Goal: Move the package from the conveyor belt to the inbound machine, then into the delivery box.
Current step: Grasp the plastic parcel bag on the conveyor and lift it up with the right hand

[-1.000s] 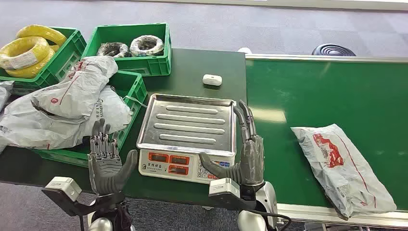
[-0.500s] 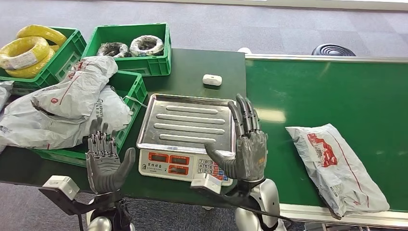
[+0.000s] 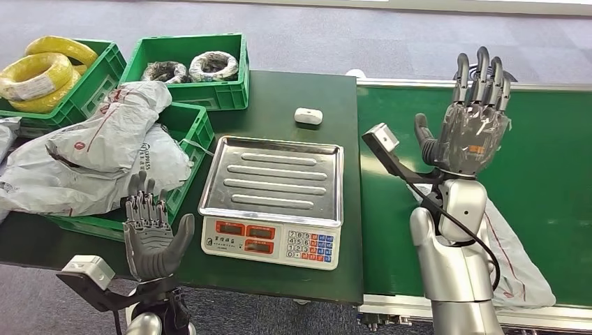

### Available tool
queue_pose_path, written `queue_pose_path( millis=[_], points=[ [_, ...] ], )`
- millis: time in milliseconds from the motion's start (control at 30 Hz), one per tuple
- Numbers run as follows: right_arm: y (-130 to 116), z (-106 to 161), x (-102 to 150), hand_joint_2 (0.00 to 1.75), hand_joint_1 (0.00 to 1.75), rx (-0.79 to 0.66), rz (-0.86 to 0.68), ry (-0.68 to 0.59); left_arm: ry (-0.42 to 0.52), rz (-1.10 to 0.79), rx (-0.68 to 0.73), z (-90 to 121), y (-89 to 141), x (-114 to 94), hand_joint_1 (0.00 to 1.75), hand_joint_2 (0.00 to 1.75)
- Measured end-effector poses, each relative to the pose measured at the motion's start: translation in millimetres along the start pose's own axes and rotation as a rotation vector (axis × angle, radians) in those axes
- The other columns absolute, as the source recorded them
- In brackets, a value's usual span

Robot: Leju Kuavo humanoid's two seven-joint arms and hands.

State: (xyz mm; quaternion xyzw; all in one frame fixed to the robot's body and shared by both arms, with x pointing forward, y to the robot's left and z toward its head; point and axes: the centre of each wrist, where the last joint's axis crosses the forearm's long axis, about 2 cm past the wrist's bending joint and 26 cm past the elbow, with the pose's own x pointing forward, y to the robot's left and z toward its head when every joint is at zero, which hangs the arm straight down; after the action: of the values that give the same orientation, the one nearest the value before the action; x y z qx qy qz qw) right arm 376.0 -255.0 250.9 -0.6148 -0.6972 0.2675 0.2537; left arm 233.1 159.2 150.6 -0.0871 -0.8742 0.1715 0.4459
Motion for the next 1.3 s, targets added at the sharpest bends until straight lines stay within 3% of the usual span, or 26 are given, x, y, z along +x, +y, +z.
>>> queue_pose_path(
  millis=[267, 433, 500, 600, 800, 1300],
  points=[
    [13, -7, -36, 1.75, 0.0, 0.06, 0.086, 0.132, 0.004, -0.002, 0.005, 0, 2, -1, 0.0, 1.75],
    [38, -1, -113, 1.75, 0.0, 0.134, 0.227, 0.239, 0.009, 0.002, 0.018, 5, 6, -5, 0.0, 1.75],
    [47, 13, -146, 1.75, 0.0, 0.241, 0.247, 0.286, 0.011, -0.002, 0.021, 7, 9, -7, 0.0, 1.75],
    [59, 42, -178, 1.75, 0.0, 0.449, 0.157, 0.354, 0.016, -0.009, 0.017, 10, 12, -8, 0.0, 1.75],
    [70, 75, -190, 1.75, 0.0, 0.595, 0.091, 0.444, 0.019, -0.018, 0.007, 11, 16, -9, 0.0, 1.75],
    [76, 86, -193, 1.75, 0.0, 0.67, 0.042, 0.485, 0.031, -0.027, -0.005, 14, 18, -12, 0.0, 1.75]
  ],
)
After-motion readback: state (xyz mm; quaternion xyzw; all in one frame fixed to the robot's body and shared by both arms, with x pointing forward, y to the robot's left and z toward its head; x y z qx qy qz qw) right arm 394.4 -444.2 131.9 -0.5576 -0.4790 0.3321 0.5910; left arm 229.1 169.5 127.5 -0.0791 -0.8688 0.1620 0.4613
